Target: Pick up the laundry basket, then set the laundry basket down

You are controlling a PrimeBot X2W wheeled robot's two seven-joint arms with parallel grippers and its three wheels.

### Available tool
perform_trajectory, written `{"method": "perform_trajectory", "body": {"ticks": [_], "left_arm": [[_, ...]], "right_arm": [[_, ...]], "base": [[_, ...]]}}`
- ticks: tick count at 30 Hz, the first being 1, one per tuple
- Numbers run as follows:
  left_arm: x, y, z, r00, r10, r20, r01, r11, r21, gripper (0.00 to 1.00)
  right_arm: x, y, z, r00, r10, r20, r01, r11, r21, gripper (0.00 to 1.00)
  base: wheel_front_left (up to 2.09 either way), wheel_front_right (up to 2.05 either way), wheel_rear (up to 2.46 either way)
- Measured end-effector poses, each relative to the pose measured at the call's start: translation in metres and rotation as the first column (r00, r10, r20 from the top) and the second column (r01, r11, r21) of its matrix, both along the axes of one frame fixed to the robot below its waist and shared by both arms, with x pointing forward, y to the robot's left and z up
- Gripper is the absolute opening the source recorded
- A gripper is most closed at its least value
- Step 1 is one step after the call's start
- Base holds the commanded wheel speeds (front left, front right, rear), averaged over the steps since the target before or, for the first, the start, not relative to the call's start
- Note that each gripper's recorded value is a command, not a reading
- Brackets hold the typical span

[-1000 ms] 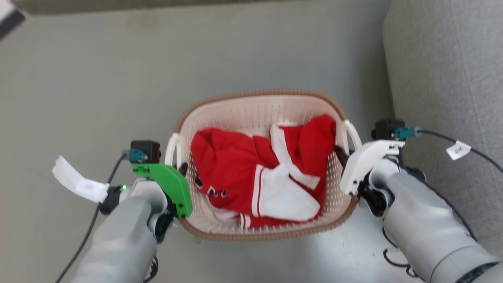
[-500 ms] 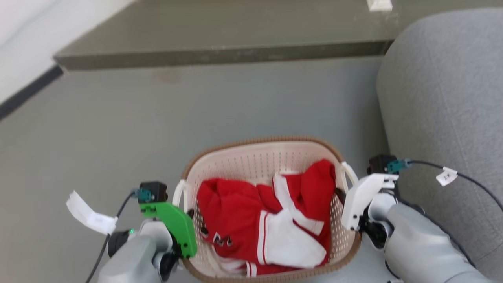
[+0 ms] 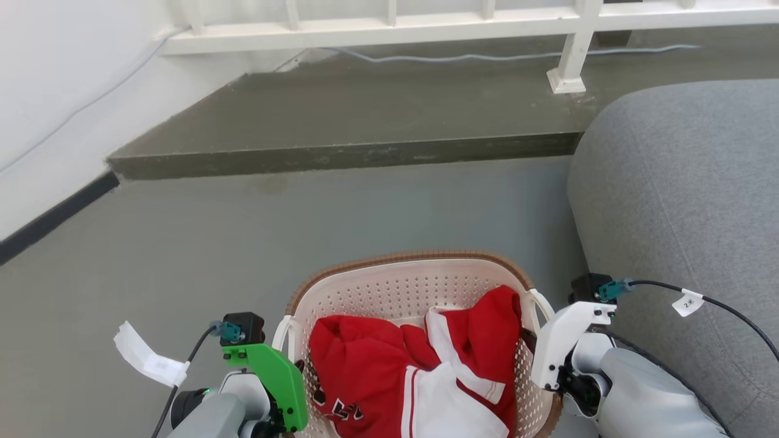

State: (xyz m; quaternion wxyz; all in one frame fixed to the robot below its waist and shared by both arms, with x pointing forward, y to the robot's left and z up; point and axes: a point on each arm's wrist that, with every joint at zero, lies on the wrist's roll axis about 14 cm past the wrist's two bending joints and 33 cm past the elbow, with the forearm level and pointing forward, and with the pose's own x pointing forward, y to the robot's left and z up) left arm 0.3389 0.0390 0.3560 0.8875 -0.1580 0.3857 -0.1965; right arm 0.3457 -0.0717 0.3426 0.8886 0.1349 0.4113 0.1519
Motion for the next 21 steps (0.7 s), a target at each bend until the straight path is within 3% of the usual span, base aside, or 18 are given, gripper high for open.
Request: {"method": "perform_trajectory", "body": {"ticks": [21], "left_arm": [[-0.0015,-0.0048,0.0018,1.0,-0.016,-0.001,0.016,1.0,-0.001,0.0]], "right_arm": [[-0.0036,-0.0038,0.003,1.0,-0.008,0.003,0.008,1.0,0.001,0.0]], "base": [[0.0,0.0,0.0]]}}
